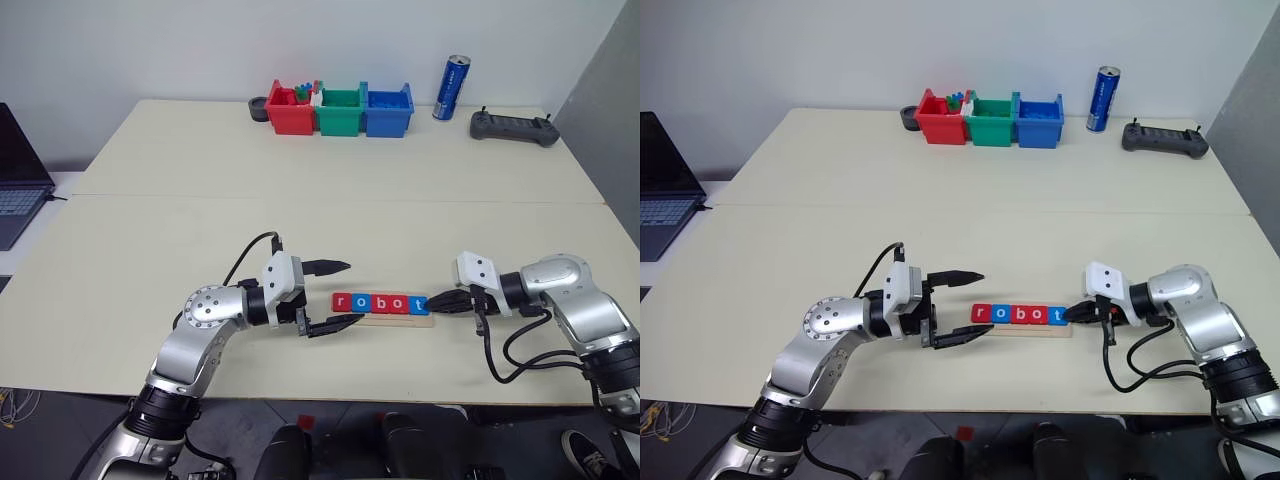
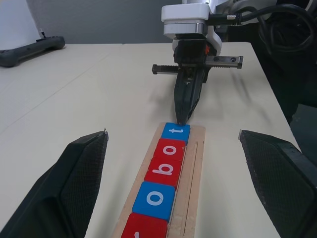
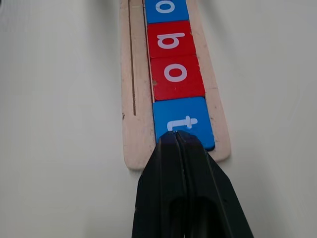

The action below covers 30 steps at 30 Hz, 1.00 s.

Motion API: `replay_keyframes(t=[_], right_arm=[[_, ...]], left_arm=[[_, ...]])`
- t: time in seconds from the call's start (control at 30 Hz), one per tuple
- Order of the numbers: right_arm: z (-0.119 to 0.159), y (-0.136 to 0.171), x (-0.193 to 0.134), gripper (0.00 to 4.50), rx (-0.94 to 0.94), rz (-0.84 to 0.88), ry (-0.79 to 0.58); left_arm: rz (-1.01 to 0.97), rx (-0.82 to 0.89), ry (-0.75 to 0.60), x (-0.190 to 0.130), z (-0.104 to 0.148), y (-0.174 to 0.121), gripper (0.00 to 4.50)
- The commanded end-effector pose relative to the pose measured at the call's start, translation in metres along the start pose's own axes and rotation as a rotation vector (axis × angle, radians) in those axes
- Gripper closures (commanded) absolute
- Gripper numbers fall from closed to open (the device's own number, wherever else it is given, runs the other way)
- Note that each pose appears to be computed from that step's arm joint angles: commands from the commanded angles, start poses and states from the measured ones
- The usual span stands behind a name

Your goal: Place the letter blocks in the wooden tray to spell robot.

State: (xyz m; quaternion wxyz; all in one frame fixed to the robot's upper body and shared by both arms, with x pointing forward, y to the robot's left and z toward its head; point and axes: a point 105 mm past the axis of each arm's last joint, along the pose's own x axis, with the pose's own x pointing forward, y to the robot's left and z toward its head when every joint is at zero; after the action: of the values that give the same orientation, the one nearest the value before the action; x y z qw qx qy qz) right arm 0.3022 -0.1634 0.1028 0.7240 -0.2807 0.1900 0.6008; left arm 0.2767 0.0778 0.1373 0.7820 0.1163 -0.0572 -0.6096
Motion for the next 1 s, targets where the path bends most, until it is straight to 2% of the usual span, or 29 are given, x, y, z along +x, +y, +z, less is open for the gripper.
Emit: replay_keyframes(t=[0.03, 0.3, 0.43, 0.5, 0.77, 0.8, 1.0], right_arm=[[0.011, -0.006, -0.005, 4.47, -0.040, -0.020, -0.015], [0.019, -0.002, -0.019, 4.47, -0.028, -0.008, -0.028], [0.027, 0.005, -0.027, 3.59, 0.015, 0.006, -0.061], [0.027, 0.008, -0.030, 2.78, 0.035, 0.006, -0.067], [0.026, 0.016, -0.031, 0.14, 0.081, -0.015, -0.092], [0.026, 0.016, -0.031, 0.03, 0.082, -0.024, -0.094], [0.022, 0.016, -0.029, 0.03, 0.090, -0.057, -0.084]], left_arm=[[0.010, 0.038, -0.021, -0.003, 0.011, 0.001, 0.00], [0.011, 0.028, -0.002, -0.004, 0.009, 0.000, 0.00], [0.020, 0.026, 0.047, -0.006, 0.002, 0.000, 0.00], [0.019, 0.025, 0.073, -0.007, -0.003, 0.000, 0.00], [0.022, 0.033, 0.123, -0.013, -0.012, -0.001, 0.00], [0.021, 0.034, 0.128, -0.014, -0.012, -0.001, 0.00], [0.015, 0.033, 0.142, -0.016, -0.016, -0.003, 0.00]])
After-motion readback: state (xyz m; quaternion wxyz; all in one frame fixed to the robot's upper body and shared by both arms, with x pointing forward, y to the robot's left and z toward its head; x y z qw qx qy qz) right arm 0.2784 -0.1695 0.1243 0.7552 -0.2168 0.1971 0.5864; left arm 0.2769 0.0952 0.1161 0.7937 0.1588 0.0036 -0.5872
